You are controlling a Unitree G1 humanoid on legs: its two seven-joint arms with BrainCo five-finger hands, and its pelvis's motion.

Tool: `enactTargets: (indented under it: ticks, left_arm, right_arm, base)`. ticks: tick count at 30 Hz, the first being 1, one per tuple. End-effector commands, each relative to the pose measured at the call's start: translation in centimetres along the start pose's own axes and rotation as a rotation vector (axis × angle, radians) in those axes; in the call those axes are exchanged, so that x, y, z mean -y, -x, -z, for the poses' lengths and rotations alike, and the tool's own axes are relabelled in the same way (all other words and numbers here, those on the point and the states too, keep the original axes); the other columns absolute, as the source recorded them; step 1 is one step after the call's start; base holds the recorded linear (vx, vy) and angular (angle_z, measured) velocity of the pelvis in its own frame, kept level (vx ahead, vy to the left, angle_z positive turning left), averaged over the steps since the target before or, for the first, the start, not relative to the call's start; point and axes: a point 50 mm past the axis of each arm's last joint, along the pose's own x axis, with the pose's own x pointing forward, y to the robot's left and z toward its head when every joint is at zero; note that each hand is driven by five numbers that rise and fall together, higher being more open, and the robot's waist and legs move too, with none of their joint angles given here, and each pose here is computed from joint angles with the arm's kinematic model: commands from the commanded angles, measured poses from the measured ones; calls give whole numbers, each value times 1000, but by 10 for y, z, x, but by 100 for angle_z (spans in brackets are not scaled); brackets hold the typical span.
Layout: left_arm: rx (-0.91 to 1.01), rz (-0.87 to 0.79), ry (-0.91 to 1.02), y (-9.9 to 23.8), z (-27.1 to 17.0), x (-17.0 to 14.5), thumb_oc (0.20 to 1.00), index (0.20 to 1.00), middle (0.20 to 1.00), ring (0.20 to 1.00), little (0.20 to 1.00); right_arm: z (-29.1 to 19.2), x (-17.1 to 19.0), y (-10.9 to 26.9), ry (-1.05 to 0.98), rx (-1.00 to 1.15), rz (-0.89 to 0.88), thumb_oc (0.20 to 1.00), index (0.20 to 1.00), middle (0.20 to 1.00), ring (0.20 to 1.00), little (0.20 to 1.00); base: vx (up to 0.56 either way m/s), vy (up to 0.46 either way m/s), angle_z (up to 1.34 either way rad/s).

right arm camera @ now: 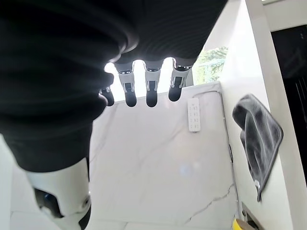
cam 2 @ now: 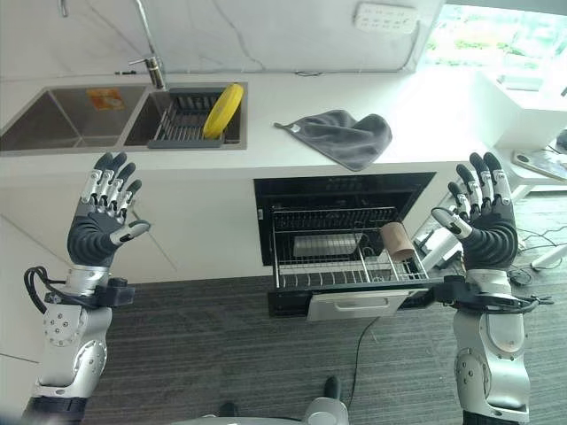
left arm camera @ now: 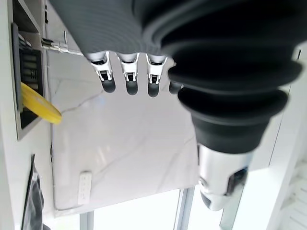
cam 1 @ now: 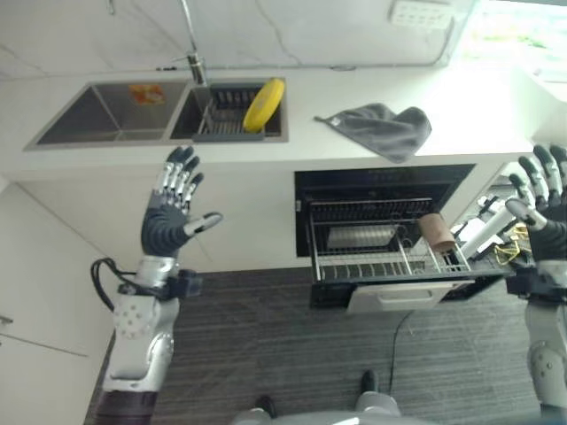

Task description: Place the dishes in the dishwasher.

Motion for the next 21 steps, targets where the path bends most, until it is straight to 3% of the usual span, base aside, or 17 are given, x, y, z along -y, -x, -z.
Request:
enactTargets:
  ticks: [1,5,9,21]
  left_arm:
    - [120,16,-38,-10,-24,-3,1000,1000,1000,1000,1000]
    - [94,9,-56,-7,-25,-6,1000,1000,1000,1000,1000]
    - [73,45,-20,-9,-24,-6,1000,1000,1000,1000,1000]
    - [39,64,95,-11,-13,10,1000,1000,1000,1000,1000]
  right_arm:
    - [-22,0,-17,56,123,-18,1000,1000,1000,1000,1000]
    - [-11,-12,-18,50,66,-52,1000,1000,1000,1000,1000]
    - [-12,3,-13,52,40,-15,1000,1000,1000,1000,1000]
    - [1,-8,-9,12,23,2,1000,1000,1000,1000,1000]
  base:
    - [211,428,39]
    - [145,259,-20]
    - [139,11,-9]
    - [120,-208,6]
